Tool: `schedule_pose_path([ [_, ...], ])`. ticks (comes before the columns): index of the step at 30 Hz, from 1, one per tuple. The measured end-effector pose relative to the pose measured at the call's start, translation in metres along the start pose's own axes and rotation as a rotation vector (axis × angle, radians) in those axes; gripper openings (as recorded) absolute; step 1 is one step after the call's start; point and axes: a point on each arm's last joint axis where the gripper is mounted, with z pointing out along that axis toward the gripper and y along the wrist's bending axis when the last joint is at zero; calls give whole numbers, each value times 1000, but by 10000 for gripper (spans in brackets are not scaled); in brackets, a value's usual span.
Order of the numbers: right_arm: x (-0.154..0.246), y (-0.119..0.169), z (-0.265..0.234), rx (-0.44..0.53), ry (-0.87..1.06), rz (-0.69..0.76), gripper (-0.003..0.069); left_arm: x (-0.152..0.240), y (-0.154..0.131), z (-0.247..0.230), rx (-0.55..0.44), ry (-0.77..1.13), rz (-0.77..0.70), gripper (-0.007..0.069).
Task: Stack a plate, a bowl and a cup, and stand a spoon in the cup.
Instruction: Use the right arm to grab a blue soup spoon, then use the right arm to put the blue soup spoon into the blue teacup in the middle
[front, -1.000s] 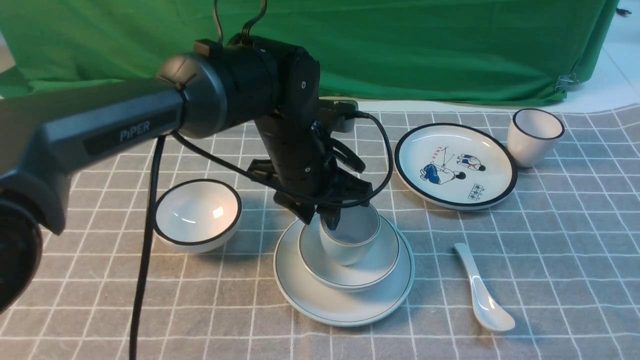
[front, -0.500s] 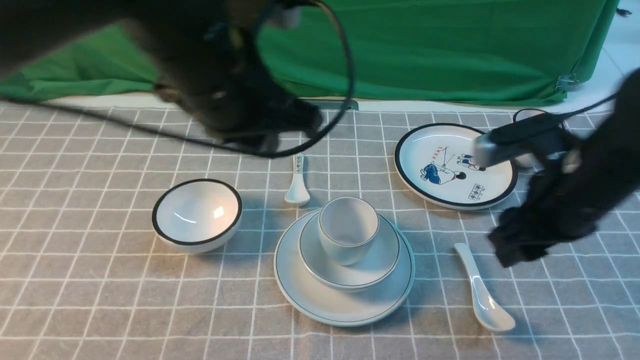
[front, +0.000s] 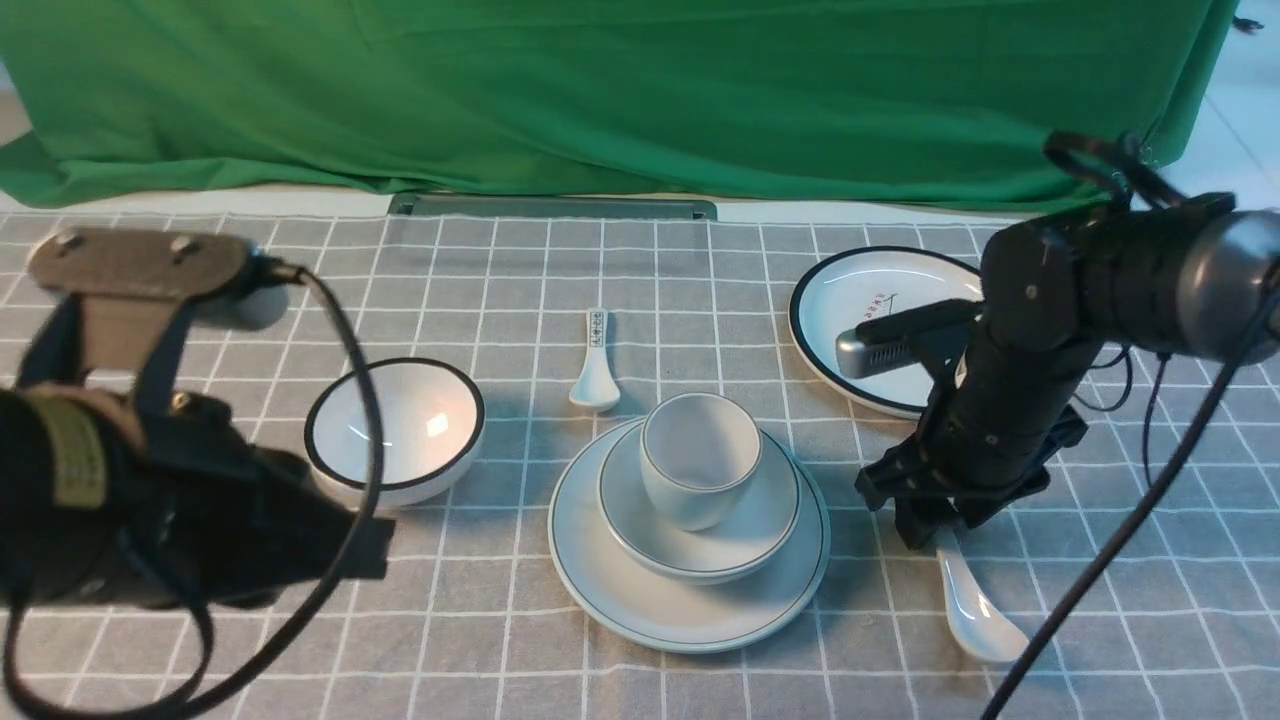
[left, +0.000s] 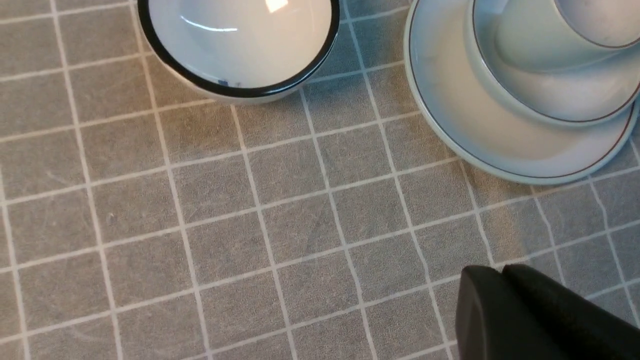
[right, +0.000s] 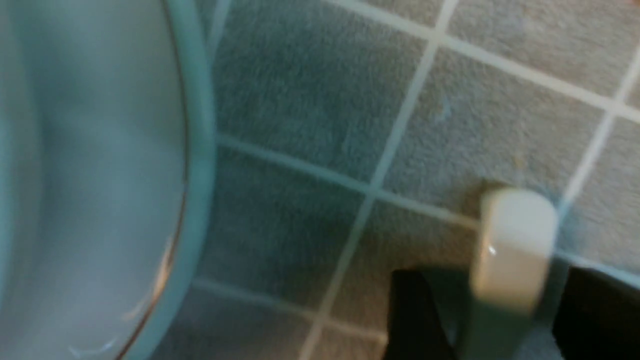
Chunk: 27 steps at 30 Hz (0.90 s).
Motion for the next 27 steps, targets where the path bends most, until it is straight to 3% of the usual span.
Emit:
schedule_pose_path([
  [1, -1, 1, 0, -6, -7, 1, 346, 1, 0, 0, -2, 3, 1, 8],
  [3, -1, 1, -1, -6, -10, -13, 172, 2, 1, 0, -5, 8, 0, 8],
  [7, 3, 2, -40, -3, -112, -24, 175, 1, 1, 0, -11, 1, 6, 8],
  [9, 7, 9, -86, -11, -310, -39, 175, 0, 3, 0, -25, -7, 19, 8],
  [13, 33, 48, -161, -79, -892, -118, 175, -2, 3, 0, -33, -35, 34, 9],
  [19, 57, 88, -147, -210, -1277, -171, 175, -5, 3, 0, -26, -58, 37, 9],
  [27, 46, 109, -115, -251, -1387, -208, 175, -6, 2, 0, -22, -77, 40, 9],
])
